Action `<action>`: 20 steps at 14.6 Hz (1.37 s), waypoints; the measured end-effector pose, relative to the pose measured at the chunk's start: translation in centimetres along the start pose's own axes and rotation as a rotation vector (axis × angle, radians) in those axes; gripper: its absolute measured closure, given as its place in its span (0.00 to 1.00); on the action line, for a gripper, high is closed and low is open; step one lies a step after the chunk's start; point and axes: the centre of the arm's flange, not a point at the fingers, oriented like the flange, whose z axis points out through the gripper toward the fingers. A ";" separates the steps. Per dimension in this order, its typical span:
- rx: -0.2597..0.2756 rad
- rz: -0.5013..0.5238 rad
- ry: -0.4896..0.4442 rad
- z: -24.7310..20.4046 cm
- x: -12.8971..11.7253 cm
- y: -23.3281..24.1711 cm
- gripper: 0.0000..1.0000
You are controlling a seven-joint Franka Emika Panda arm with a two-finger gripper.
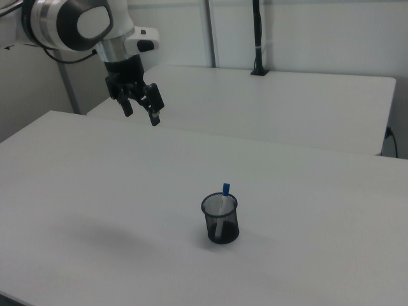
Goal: Remove the marker
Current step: 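Move the gripper over the black mesh pen cup, then lower the gripper into the cup and grasp the blue-capped marker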
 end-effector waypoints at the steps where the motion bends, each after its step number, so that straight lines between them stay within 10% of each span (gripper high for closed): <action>1: -0.001 -0.018 -0.009 0.1 -0.1 0.2 0.00; 10: -0.099 -0.264 -0.064 1.1 0.0 7.7 0.00; 20: -0.167 -0.227 0.113 12.2 2.5 11.3 0.00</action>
